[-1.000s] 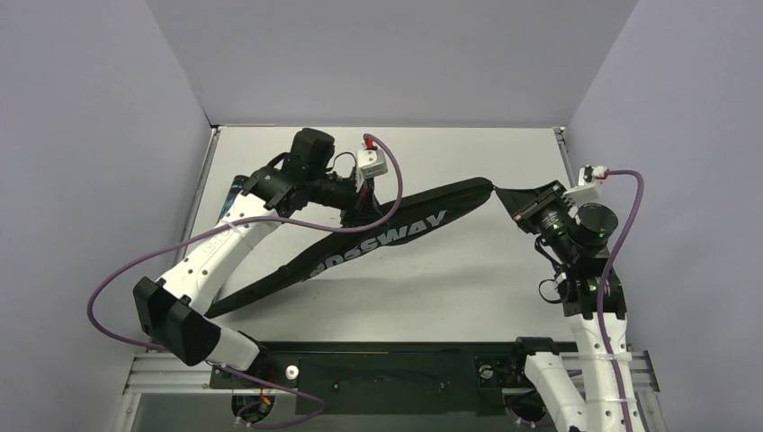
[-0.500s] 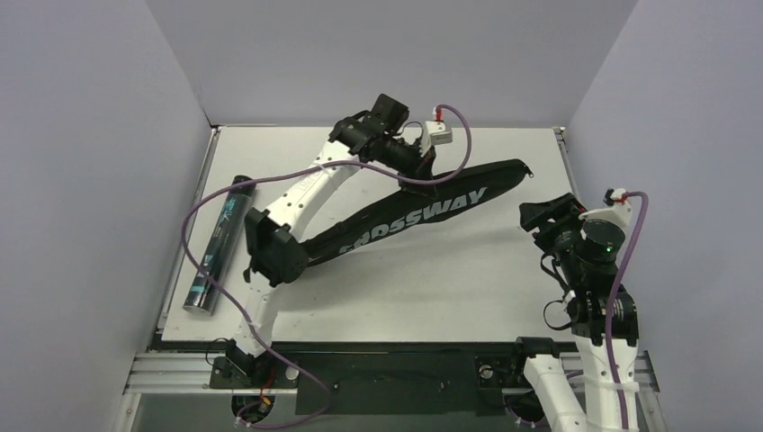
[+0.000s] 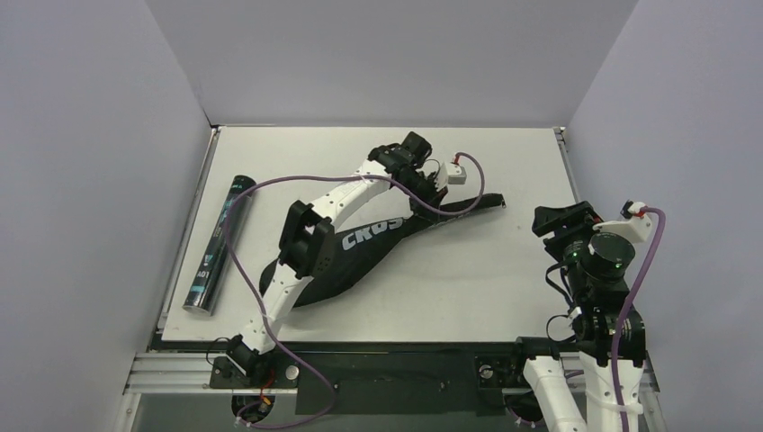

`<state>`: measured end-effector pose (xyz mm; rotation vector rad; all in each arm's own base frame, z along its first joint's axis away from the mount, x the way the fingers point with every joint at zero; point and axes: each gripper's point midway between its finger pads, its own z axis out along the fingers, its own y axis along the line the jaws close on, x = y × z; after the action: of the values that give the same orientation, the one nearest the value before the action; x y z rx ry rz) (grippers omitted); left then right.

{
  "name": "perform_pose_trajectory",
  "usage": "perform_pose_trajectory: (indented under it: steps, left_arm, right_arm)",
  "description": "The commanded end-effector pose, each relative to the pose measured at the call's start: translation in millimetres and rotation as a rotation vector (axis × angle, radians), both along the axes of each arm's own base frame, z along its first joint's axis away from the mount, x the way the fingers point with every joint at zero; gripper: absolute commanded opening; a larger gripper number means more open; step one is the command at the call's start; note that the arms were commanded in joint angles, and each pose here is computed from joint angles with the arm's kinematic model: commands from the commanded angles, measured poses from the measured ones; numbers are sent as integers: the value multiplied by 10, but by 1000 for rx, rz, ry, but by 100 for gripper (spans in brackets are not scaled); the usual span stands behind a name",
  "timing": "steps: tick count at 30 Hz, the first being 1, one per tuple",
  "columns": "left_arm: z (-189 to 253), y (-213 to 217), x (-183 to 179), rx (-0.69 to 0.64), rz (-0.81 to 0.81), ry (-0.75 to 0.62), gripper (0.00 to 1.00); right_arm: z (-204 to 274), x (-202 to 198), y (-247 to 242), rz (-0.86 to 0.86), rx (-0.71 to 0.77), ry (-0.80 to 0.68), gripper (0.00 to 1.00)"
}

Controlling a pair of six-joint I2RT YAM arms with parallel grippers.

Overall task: Pack up the badminton gear
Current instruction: Place the racket bag at the center of the board.

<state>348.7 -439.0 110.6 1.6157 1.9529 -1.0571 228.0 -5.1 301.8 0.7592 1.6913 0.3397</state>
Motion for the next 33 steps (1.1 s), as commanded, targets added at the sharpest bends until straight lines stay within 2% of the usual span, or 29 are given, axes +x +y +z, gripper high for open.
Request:
perform_pose_trajectory:
  steps: [1, 3, 6, 10, 11, 12, 13, 14, 15, 17, 21, 24, 27, 30, 31, 32, 33]
  left_arm:
    - [87, -237, 500, -66, 9, -294, 0]
    - [12, -231, 734, -20, 52, -408, 0]
    - [45, -290, 1017, -25, 107, -531, 0]
    - [42, -255, 1151, -14, 140, -569, 2]
    - [33, -254, 1119, -14, 135, -554, 15]
    - [-3, -236, 1054, 0, 128, -533, 23]
    - [-16, -225, 1017, 3, 134, -512, 37]
    - [-30, -193, 947, 11, 132, -491, 44]
    - [-25, -192, 884, 1, 136, -460, 61]
    - [72, -152, 749, -26, 150, -399, 78]
    - [627, -25, 482, -112, 203, -266, 81]
    - [1054, 185, 355, -153, 268, -129, 82]
    - [1543, 521, 339, -192, 361, -67, 83]
    - [1759, 1139, 523, -188, 529, -2, 85]
    - [1985, 1458, 621, -224, 594, -39, 85]
    - [1854, 1632, 646, -205, 645, -6, 86]
    - [1884, 1983, 716, -223, 730, -24, 86]
  right_arm:
    - [-3, 46, -18, -15, 16, -17, 59]
    - [-43, 68, -5, -12, 28, -15, 58]
    - [-108, 86, 5, -11, 39, -10, 58]
    - [-152, 93, 14, -7, 42, -3, 58]
    - [-165, 94, 14, -7, 43, 0, 59]
    - [-178, 98, 17, -6, 44, 5, 60]
    - [-194, 99, 22, -3, 44, 9, 61]
    - [-217, 112, 25, -2, 46, 17, 65]
    - [-240, 121, 31, 1, 48, 24, 68]
    - [-297, 147, 35, 4, 48, 51, 76]
    - [-404, 226, 34, 12, 32, 99, 88]
    - [-545, 323, 29, 20, 13, 165, 89]
    - [-731, 473, 15, 33, -60, 227, 91]
    - [-914, 620, -4, 24, -143, 241, 92]
    - [-909, 718, -14, 8, -161, 218, 92]
    - [-996, 738, -38, 2, -190, 232, 92]
    - [-1020, 816, -62, -17, -217, 228, 92]
